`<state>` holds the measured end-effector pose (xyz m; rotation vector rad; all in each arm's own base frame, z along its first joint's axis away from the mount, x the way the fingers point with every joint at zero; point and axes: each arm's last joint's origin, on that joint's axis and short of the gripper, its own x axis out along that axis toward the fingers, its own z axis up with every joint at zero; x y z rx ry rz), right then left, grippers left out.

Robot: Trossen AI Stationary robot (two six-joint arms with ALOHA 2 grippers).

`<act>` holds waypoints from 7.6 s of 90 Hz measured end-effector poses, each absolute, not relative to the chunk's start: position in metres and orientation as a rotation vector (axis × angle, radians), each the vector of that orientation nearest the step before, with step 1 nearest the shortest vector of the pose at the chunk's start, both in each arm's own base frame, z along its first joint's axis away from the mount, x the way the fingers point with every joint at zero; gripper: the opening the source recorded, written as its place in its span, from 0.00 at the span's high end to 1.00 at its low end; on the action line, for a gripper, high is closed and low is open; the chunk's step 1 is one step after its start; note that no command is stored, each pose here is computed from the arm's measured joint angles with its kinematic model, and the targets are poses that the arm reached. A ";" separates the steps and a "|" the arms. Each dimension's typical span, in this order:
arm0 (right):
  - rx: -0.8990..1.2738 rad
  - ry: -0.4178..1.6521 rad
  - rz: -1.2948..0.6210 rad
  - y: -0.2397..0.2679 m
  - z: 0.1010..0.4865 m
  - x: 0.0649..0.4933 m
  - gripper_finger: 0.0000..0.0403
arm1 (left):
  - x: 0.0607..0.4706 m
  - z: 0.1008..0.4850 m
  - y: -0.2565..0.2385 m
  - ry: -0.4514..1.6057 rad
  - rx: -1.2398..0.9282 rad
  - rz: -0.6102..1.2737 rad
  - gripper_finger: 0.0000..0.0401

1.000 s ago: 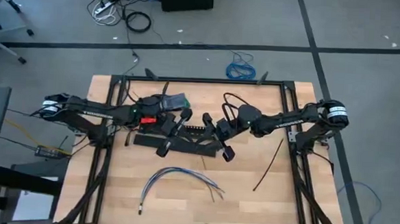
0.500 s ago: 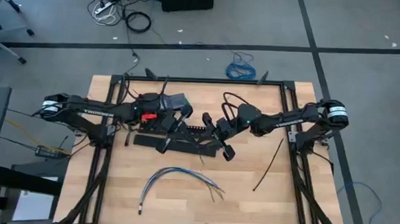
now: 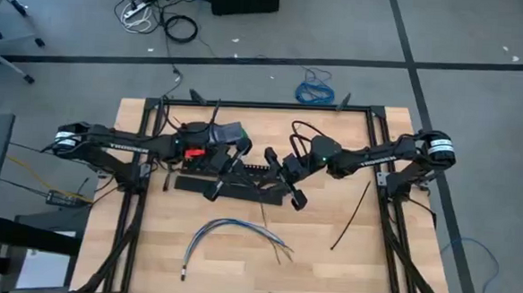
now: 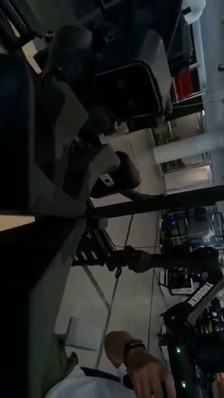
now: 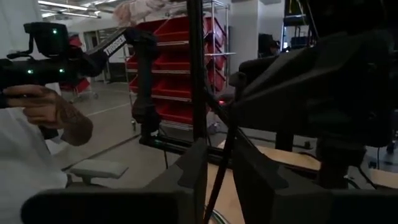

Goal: Ziptie cables
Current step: Prepare the left black zip tie

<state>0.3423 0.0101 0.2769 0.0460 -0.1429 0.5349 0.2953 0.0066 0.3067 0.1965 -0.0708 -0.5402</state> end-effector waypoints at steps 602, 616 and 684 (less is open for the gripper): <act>0.951 0.060 -0.059 0.028 0.285 0.318 0.64 | 0.291 0.271 -0.146 0.302 1.665 0.040 1.00; 1.020 0.120 -0.055 0.031 0.281 0.317 0.64 | 0.302 0.253 -0.151 0.381 1.825 0.067 1.00; 1.014 0.258 -0.020 0.026 0.271 0.316 0.67 | 0.332 0.194 -0.166 0.437 2.152 0.058 1.00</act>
